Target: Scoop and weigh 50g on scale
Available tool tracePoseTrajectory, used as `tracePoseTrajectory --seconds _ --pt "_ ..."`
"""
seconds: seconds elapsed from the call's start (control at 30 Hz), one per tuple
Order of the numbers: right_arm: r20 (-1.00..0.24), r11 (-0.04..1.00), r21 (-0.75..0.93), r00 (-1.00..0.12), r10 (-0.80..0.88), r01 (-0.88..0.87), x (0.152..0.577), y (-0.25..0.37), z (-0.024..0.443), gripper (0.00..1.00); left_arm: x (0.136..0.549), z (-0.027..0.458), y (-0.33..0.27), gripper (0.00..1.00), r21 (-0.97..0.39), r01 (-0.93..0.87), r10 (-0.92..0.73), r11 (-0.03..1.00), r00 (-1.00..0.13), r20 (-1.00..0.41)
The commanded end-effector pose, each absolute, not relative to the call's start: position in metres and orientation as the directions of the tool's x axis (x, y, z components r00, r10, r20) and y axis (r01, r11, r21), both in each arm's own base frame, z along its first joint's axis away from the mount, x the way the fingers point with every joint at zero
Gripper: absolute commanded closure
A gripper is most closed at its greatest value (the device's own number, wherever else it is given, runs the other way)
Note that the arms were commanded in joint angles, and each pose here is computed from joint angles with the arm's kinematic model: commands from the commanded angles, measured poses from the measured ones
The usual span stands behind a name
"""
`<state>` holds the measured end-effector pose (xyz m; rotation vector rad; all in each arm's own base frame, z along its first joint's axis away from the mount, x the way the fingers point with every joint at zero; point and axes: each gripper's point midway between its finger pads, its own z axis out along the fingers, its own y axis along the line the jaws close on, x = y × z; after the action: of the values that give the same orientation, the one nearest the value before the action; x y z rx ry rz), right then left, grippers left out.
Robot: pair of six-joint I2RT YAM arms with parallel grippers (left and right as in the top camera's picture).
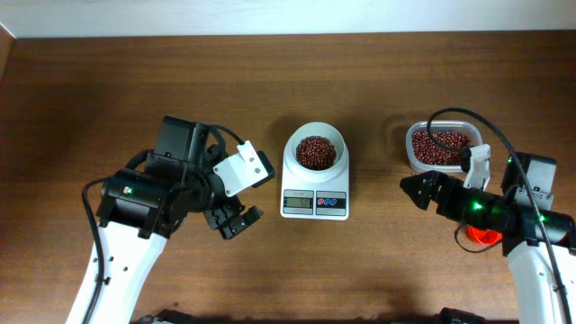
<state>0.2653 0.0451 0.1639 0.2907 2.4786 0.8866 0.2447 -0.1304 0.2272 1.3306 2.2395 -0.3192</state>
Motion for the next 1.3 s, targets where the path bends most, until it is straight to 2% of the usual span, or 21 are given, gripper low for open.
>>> tracePoseTrajectory --seconds 0.0,0.17,0.33,0.5,0.6,0.97,1.27 --pt "-0.427 0.765 0.644 -0.838 0.340 -0.018 0.271 0.048 0.177 0.01 0.245 0.235 -0.132 0.01 0.072 0.873 0.745 0.482 -0.365 -0.558" --pt "-0.555 0.789 0.599 -0.782 0.283 -0.140 0.279 0.058 0.200 0.01 0.245 0.235 -0.132 0.01 0.072 0.873 0.745 0.482 -0.365 -0.558" --pt "-0.698 0.850 0.472 -0.688 0.198 -0.235 0.276 0.069 0.227 0.01 0.245 0.235 -0.132 0.01 0.072 0.873 0.745 0.482 -0.365 -0.558" --pt "-0.826 0.908 0.302 -0.556 0.096 -0.291 0.255 0.082 0.256 0.01 0.245 0.235 -0.132 0.01 0.071 0.873 0.745 0.482 -0.366 -0.558" --pt "-0.867 0.919 0.255 -0.492 0.079 -0.302 0.241 0.082 0.266 0.01 0.245 0.235 -0.132 0.01 0.071 0.873 0.745 0.482 -0.366 -0.558" --pt "-0.920 0.934 0.215 -0.379 0.096 -0.286 0.215 0.069 0.233 0.01 0.245 0.235 -0.132 0.01 0.071 0.873 0.745 0.482 -0.366 -0.558" --pt "-0.955 0.939 0.193 -0.274 0.113 -0.286 0.221 0.066 0.192 0.01 0.245 0.235 -0.132 0.01 0.071 0.873 0.745 0.482 -0.366 -0.558"
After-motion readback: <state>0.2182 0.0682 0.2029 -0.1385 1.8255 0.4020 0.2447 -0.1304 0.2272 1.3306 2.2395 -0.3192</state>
